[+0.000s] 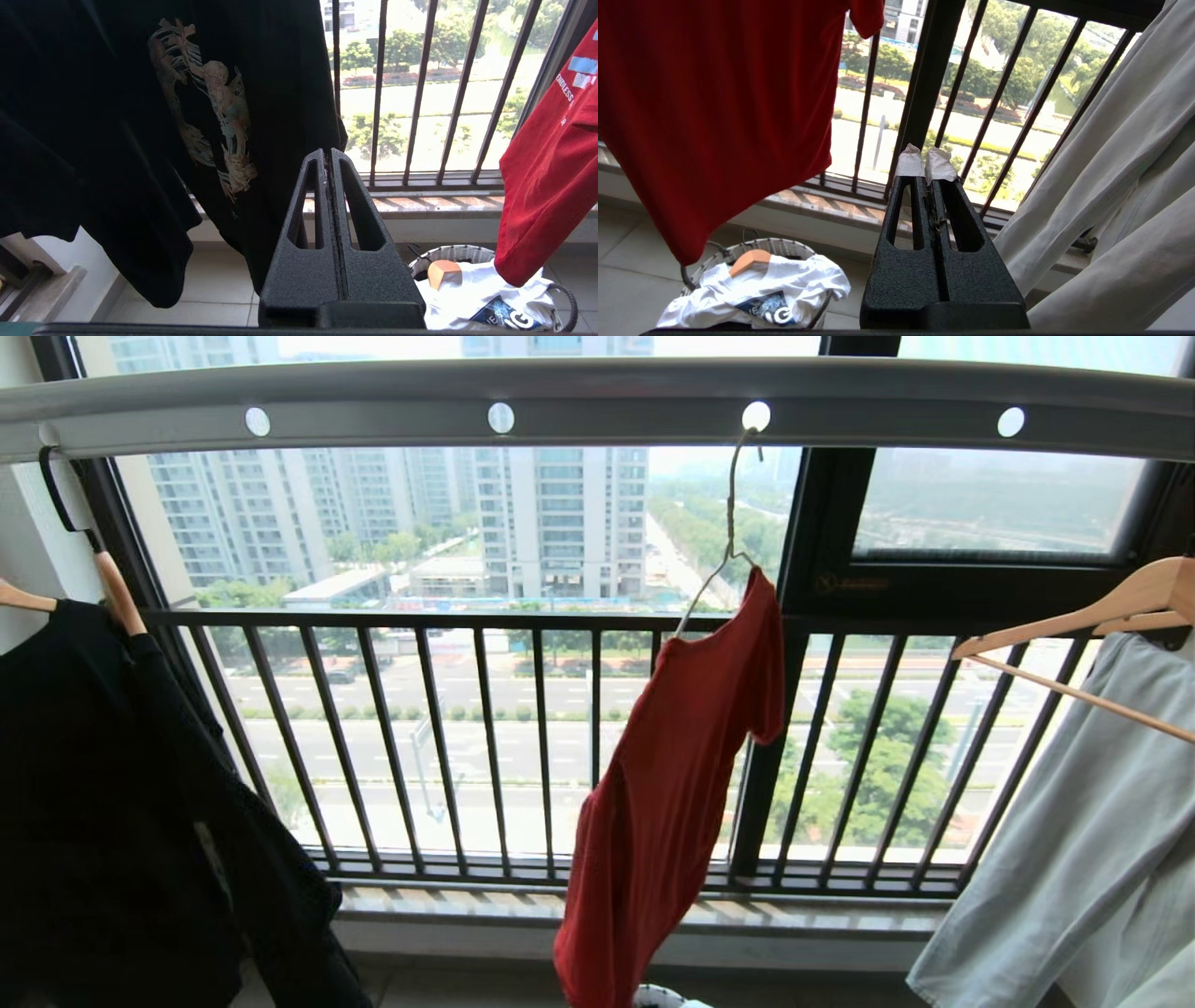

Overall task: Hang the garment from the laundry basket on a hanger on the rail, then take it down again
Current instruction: Take the clothes off the clothes rack

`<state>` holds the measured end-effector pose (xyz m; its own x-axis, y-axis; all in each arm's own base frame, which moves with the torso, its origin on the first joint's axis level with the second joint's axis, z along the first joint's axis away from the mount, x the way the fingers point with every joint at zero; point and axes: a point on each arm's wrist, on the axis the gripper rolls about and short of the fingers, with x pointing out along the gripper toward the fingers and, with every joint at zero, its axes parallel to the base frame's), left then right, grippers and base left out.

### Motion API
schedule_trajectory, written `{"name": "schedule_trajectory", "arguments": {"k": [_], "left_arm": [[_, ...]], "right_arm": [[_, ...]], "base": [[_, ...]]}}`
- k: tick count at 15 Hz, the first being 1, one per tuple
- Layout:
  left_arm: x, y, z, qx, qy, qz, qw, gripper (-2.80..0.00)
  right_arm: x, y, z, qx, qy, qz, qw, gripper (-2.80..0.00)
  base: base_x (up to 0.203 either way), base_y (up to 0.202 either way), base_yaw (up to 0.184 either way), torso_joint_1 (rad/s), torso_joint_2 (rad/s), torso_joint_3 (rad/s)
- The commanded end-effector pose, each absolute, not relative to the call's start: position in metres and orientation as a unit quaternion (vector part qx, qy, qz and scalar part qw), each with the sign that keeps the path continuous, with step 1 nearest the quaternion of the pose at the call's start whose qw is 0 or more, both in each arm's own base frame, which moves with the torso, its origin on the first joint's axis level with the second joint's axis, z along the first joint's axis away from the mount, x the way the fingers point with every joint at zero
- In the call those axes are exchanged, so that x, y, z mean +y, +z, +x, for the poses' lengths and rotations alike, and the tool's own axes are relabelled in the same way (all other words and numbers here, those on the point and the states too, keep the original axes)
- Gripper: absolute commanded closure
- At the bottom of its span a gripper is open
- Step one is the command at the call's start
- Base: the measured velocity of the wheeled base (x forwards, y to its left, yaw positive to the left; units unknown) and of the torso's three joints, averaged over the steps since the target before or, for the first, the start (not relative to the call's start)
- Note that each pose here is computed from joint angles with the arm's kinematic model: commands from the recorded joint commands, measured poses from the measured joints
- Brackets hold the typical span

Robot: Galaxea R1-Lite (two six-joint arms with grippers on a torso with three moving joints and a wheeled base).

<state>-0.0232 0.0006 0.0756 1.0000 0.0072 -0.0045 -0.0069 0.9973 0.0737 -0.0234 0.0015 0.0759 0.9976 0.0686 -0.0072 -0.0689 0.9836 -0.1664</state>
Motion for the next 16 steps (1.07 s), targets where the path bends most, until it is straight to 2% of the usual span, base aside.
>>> {"name": "schedule_trajectory", "arguments": {"k": [1, 5, 16], "left_arm": [[0.0006, 0.0752, -0.0231, 0.005, 0.003, 0.029, 1.0, 0.0], [0.0007, 0.0747, -0.0229, 0.005, 0.007, -0.024, 1.0, 0.0], [0.0007, 0.0752, -0.023, 0.004, 0.007, -0.028, 1.0, 0.0]], "right_arm": [[0.0014, 0.074, -0.023, 0.007, 0.034, -0.064, 0.997, 0.0], [0.0014, 0.0742, -0.023, 0.006, 0.033, -0.053, 0.998, 0.0], [0.0014, 0.0742, -0.023, 0.006, 0.033, -0.053, 0.998, 0.0]], "base": [[0.0, 0.0, 0.0, 0.0, 0.0, 0.0], [0.0, 0.0, 0.0, 0.0, 0.0, 0.0], [0.0, 0.0, 0.0, 0.0, 0.0, 0.0]]}}
